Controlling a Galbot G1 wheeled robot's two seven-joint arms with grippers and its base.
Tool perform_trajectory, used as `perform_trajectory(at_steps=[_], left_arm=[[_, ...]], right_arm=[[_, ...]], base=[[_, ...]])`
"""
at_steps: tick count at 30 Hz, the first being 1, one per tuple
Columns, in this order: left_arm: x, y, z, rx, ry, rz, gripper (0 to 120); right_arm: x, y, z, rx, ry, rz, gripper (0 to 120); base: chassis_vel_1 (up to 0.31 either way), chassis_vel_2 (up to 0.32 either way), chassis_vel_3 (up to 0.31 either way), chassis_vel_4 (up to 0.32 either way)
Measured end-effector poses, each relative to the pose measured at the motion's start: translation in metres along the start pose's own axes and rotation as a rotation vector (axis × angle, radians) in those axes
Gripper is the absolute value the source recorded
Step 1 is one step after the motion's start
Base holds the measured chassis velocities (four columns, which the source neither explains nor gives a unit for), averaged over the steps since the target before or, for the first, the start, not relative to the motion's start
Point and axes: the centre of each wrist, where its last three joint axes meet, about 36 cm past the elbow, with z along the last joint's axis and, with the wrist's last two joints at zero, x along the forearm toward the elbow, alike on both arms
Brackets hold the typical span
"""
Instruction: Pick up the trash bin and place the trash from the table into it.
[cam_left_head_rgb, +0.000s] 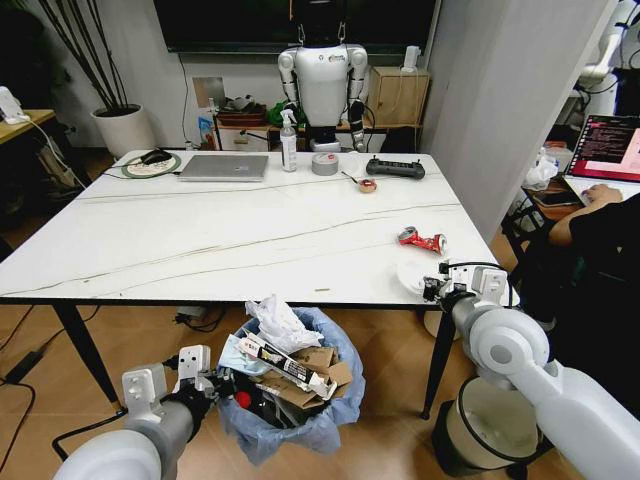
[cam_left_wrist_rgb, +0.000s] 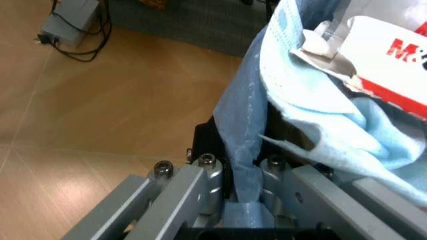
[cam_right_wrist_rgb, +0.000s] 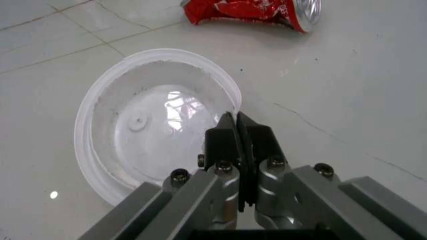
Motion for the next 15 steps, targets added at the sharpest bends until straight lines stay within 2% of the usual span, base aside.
perform_trajectory(at_steps=[6, 9, 12, 15], left_arm=[[0.000, 0.000, 0.000, 0.001, 0.001, 0.001, 2], [0.000, 0.000, 0.000, 0.000, 0.001, 0.001, 2], [0.000, 0.000, 0.000, 0.000, 0.001, 0.000, 2], [0.000, 0.000, 0.000, 0.000, 0.002, -0.003, 2]], right_arm=[[0.003, 0.001, -0.001, 0.001, -0.013, -0.004, 0], [0.013, 0.003, -0.008, -0.003, -0.054, -0.025, 0], [0.024, 0.006, -0.014, -0.003, -0.089, -0.063, 0], [0.048, 0.011, -0.020, 0.007, -0.178, -0.169, 0]], base=[[0.000, 0.000, 0.000, 0.000], [0.000, 0.000, 0.000, 0.000], [0.000, 0.000, 0.000, 0.000], [0.000, 0.000, 0.000, 0.000]])
